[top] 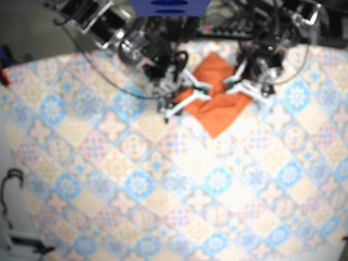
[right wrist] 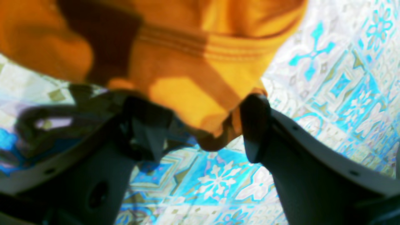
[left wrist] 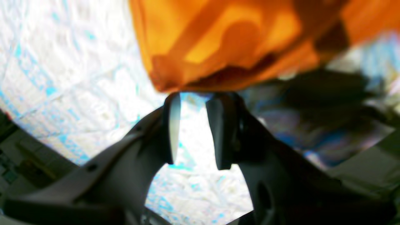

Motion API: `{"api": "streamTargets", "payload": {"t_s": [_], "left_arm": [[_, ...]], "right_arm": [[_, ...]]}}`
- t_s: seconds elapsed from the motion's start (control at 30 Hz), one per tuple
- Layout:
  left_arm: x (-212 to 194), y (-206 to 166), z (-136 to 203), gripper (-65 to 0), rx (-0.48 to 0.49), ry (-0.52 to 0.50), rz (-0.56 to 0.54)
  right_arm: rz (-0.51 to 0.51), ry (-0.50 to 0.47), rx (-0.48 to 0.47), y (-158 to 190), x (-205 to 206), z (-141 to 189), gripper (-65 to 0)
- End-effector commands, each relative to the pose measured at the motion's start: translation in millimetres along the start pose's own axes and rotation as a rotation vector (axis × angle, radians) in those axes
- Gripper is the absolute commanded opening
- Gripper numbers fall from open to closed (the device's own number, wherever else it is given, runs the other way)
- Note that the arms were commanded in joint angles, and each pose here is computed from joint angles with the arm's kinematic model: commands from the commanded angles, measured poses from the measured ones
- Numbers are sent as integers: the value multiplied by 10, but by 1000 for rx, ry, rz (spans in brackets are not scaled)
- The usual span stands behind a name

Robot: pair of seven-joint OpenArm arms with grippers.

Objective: Fold the T-shirt properly

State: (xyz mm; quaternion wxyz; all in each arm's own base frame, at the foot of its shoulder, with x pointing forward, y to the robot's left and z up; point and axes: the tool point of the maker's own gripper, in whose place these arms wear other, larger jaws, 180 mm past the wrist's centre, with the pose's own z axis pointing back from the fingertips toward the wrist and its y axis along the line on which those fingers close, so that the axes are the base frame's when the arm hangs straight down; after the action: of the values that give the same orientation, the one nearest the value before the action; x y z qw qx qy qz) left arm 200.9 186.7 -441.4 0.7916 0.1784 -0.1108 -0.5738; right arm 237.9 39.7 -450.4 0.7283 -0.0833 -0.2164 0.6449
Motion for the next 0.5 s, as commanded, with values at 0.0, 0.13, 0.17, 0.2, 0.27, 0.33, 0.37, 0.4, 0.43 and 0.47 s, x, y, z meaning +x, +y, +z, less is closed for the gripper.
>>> {"api": "streamTargets", "payload": {"t_s": [0.0, 0.13, 0.17, 0.2, 0.27, 0.33, 0.37, 0.4, 0.43, 0.47], "left_arm": [[-5, 27, -8, -480, 9, 9, -8], [133, -74, -109, -480, -27, 0, -13], [154, -84, -131, -480, -33, 0, -11], [144, -90, -150, -480, -36, 5, -6], [193, -117, -184, -480, -49, 1, 5], [221, -74, -194, -480, -43, -2, 10], [231, -55, -196, -480, -39, -3, 13], [235, -40, -195, -480, -36, -4, 13], [244, -10, -194, -480, -30, -6, 14], [261, 50, -191, -480, -19, -9, 16]], "right_arm": [[-8, -19, -31, -124, 66, 38, -284], [-8, -19, -31, -124, 66, 38, -284], [-8, -19, -29, -116, 65, 38, -284], [-8, -19, -28, -108, 63, 37, -284], [-8, -19, -26, -101, 62, 37, -284], [-9, -22, -29, -109, 72, 46, -284], [-10, -26, -32, -118, 81, 55, -284], [-10, -27, -31, -113, 83, 57, -284], [-10, -27, -31, -113, 83, 57, -284], [-10, -27, -31, -113, 83, 57, -284]]}}
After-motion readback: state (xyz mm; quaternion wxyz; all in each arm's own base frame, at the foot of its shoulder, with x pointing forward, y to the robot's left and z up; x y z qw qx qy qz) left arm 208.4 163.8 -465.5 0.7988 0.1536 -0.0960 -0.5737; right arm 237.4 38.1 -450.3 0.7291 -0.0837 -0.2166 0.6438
